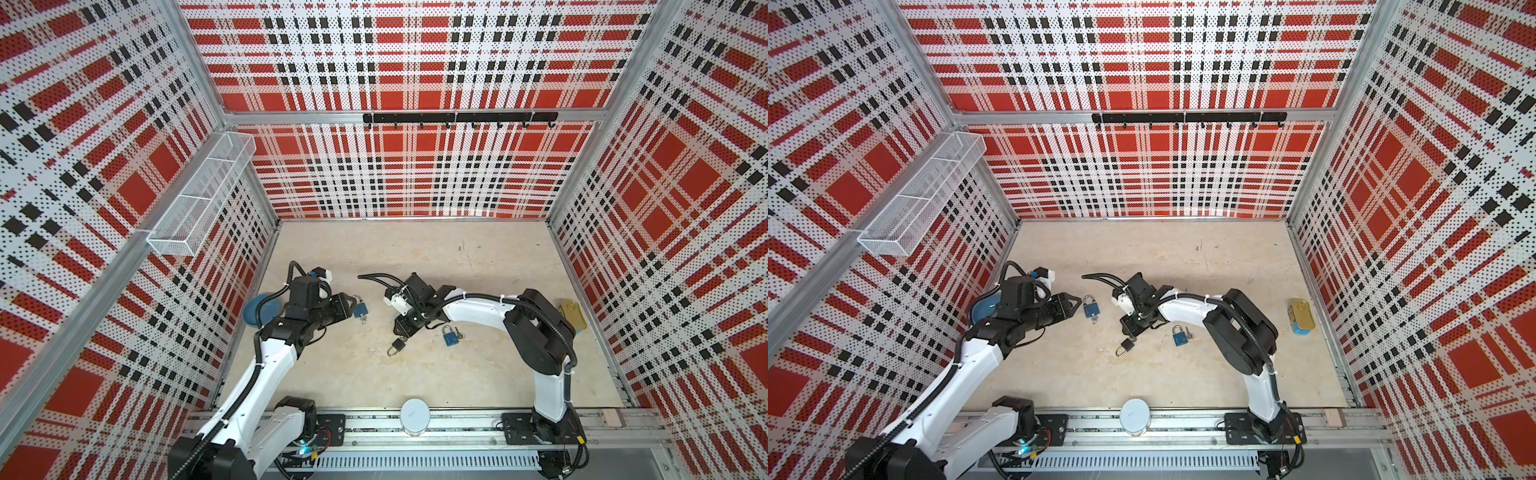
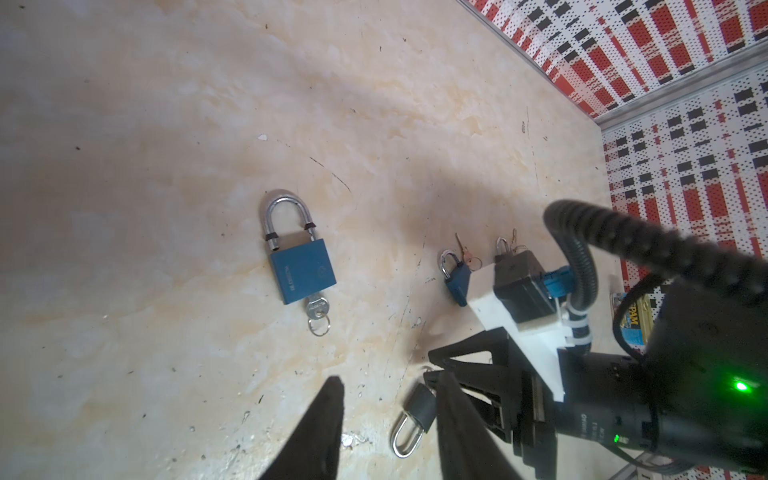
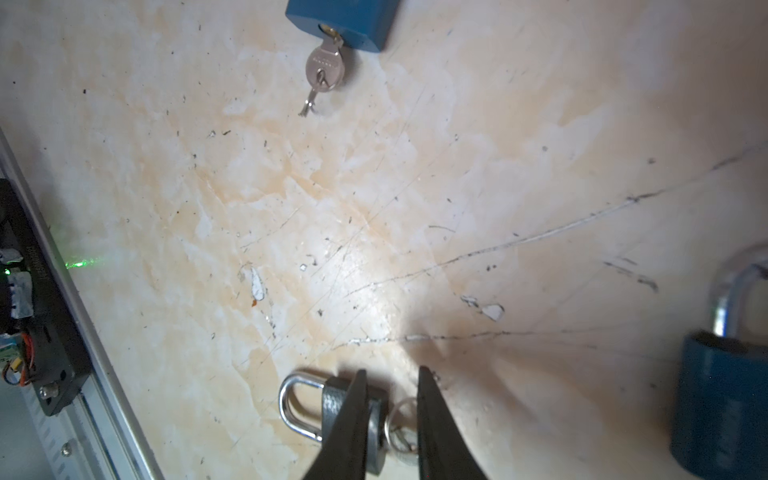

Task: Lock with the key

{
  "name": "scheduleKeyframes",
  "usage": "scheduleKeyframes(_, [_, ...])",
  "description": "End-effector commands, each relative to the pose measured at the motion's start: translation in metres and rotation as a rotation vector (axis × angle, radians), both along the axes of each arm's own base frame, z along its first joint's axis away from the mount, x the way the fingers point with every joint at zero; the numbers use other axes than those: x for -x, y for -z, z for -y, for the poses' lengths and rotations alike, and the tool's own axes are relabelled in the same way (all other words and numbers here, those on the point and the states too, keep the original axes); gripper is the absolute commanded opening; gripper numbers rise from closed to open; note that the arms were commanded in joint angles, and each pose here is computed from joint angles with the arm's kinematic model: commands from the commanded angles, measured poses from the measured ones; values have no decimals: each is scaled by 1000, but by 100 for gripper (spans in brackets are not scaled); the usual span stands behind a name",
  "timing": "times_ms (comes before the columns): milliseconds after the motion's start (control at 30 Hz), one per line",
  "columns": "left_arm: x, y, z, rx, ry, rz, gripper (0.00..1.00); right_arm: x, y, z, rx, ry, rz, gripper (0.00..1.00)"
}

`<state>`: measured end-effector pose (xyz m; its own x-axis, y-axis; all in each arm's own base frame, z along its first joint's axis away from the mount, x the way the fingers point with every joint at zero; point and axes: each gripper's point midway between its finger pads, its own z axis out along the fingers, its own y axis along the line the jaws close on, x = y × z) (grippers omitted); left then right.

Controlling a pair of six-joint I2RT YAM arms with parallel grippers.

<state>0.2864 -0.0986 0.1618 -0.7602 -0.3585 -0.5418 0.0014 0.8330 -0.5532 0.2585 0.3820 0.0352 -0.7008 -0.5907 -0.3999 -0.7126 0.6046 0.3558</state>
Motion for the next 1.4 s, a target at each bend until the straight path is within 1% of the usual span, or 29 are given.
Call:
scheduleKeyframes(0, [1,-10,-10,14,-49,15,40,-1,-3,-13,-42,-38,-2,22])
scheduleKeyframes(100, [1,-22,-15,38,-64,43,41,4,4,-12,-38,-42,-28,22])
scheduleKeyframes(233, [1,-31,-20,41,-74,59,42,8,9,-8,-29,-39,-44,22])
scheduleKeyframes(700, [3,-27,-18,61,-61,47,42,38,7,13,-35,-30,-125,23])
scheduleKeyframes(800, [3,-27,-18,65,-59,48,42,44,4,15,-46,-27,-134,25])
scheduleKeyframes(967, [2,-25,-16,73,-52,44,42,52,-1,23,-36,-35,-138,31])
scheduleKeyframes(1100, [2,-26,-14,81,-42,46,42,58,-4,29,-6,-79,-108,38])
scheduleKeyframes(1300, [0,-26,-12,98,-39,50,42,60,-2,31,60,-131,-21,41])
scheduleKeyframes(1367, [0,-27,-13,102,-42,50,42,59,-2,31,74,-149,16,44])
